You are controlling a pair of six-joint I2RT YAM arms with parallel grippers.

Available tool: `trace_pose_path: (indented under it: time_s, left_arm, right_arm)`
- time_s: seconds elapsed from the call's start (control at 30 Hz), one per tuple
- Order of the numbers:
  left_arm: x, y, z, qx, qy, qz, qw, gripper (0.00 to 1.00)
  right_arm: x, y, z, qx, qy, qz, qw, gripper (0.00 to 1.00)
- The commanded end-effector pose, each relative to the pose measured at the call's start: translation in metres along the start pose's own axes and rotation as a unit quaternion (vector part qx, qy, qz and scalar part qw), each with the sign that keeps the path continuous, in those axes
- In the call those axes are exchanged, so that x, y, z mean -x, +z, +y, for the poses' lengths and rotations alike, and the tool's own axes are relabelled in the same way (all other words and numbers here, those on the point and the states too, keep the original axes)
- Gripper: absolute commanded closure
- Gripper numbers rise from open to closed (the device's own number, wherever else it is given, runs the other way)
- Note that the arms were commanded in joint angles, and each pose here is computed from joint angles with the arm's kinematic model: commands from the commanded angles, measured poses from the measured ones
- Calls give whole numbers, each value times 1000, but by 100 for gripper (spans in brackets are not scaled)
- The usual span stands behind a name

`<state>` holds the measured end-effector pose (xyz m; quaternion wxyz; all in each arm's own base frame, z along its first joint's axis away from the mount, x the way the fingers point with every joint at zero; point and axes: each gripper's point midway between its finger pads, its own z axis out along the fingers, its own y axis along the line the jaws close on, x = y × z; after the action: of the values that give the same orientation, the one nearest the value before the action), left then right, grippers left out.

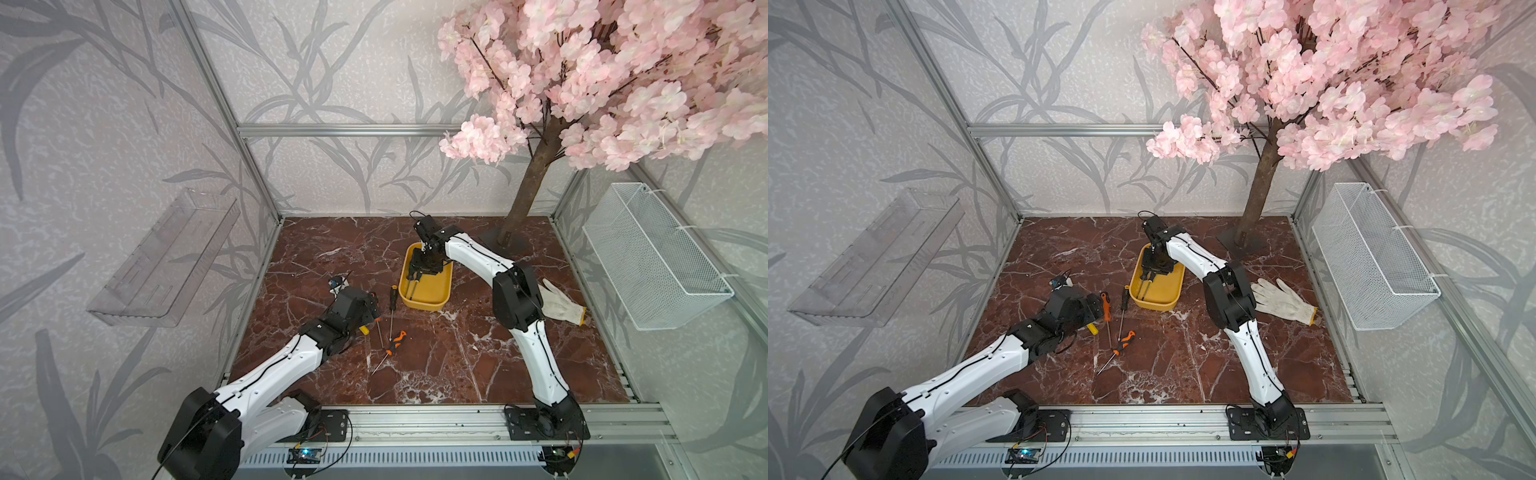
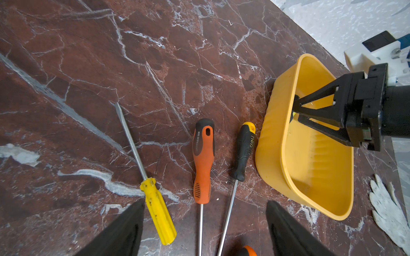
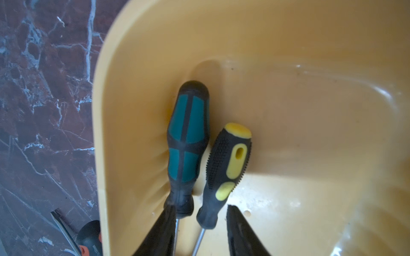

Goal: Put the screwdriver on the desktop into the storage box
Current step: Place the screwdriver in the storage box, then pick up the screwdriver from the center of the board.

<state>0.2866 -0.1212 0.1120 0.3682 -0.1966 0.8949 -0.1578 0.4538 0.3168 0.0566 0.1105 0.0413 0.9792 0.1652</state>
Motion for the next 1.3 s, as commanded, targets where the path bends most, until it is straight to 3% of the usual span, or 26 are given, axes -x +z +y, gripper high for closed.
trace_pose_path:
  time_s: [0.0, 0.33, 0.63, 1.03, 1.27]
  left_arm:
    - [-3, 2, 5, 6, -4, 2, 1000, 12]
    - [-5, 4, 5, 10, -6, 10, 1000, 15]
    - [-25, 20, -21, -29, 22, 77, 996, 18]
    - [-89, 33, -55, -78, 125, 185, 972, 24]
    - [-121, 32, -57, -79, 146, 223, 961, 29]
  right_arm:
    - [4, -22, 9, 3, -17, -12, 1000, 58]
    - [4, -76, 13, 18, -40, -55, 998, 58]
    - [-28, -126, -14, 19, -43, -97, 994, 58]
    - [-99, -154, -93, -10, 8, -121, 993, 57]
    - [-129, -157, -130, -31, 35, -127, 991, 57]
